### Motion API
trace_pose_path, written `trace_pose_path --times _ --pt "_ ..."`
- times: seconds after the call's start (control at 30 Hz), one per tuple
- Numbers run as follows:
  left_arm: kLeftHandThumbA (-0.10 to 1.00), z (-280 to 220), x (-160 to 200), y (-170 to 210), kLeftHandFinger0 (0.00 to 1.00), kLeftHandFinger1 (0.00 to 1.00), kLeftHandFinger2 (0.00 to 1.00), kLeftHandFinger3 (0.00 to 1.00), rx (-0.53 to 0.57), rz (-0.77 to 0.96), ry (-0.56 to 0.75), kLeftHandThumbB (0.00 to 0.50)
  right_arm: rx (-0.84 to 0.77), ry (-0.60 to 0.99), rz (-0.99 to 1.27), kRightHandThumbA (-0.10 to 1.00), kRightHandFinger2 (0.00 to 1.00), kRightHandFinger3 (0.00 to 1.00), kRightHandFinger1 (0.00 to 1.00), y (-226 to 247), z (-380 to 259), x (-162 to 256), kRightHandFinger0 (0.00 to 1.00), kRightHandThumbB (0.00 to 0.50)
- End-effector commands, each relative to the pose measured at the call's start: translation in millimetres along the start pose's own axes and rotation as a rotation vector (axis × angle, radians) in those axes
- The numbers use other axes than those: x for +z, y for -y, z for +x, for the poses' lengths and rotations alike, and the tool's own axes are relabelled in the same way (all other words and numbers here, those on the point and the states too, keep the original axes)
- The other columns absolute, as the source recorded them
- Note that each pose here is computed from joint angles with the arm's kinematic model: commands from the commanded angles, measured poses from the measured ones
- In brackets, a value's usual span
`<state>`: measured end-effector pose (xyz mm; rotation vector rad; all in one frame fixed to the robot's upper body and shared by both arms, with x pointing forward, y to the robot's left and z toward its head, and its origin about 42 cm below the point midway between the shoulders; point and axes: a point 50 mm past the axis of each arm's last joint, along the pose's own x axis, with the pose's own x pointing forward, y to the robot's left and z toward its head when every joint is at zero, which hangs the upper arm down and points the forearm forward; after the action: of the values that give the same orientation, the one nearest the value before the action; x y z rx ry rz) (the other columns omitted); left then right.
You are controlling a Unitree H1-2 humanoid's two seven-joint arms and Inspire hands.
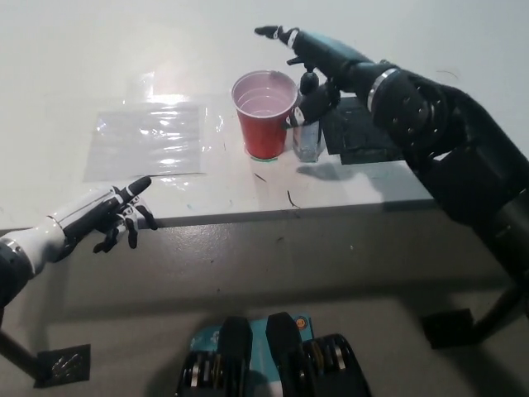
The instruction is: The robot uses its right hand to press the hand soap kept in the middle of the table to get liquid hand soap out
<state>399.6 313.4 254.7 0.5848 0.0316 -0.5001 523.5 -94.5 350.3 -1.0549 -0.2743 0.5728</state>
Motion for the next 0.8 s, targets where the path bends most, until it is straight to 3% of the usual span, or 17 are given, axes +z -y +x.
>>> trace_pose_path --times 0.0,0.17,0.37,0.47,0.53,0.6,0.77 --pt "1.0 -3 16 -19 0.06 0.08 0.24 0.53 -0.015 0.065 0.07 0.343 -0.05 0.072 -0.148 1.0 1.0 1.0 1.0 12 4 17 1.0 0.476" --pt "1.0 -3 16 -18 0.03 0.07 0.24 0.55 -0.028 0.072 0.073 0.386 0.028 0.062 -0.294 1.0 1.0 1.0 1.0 -15 10 2 1.0 0.474" --pt "1.0 -2 19 -18 0.04 0.07 0.23 0.55 -0.028 0.077 0.071 0.377 0.041 0.049 -0.353 1.0 1.0 1.0 1.0 -16 11 -11 1.0 0.461" --pt "1.0 -1 21 -19 0.03 0.07 0.24 0.54 -0.031 0.074 0.087 0.346 0.016 0.048 -0.381 1.0 1.0 1.0 1.0 -12 11 -20 1.0 0.458" --pt "1.0 0 21 -20 0.01 0.06 0.23 0.53 -0.03 0.091 0.091 0.346 0.016 0.041 -0.385 1.0 1.0 1.0 1.0 -12 11 -23 1.0 0.463" --pt "1.0 -1 22 -19 0.01 0.05 0.23 0.52 -0.029 0.077 0.088 0.364 0.043 0.026 -0.403 1.0 1.0 1.0 1.0 -17 8 -31 1.0 0.5" --pt "1.0 1 25 -19 0.05 0.07 0.24 0.54 -0.034 0.072 0.086 0.373 0.077 0.02 -0.427 1.0 1.0 1.0 1.0 -31 2 -46 1.0 0.483"
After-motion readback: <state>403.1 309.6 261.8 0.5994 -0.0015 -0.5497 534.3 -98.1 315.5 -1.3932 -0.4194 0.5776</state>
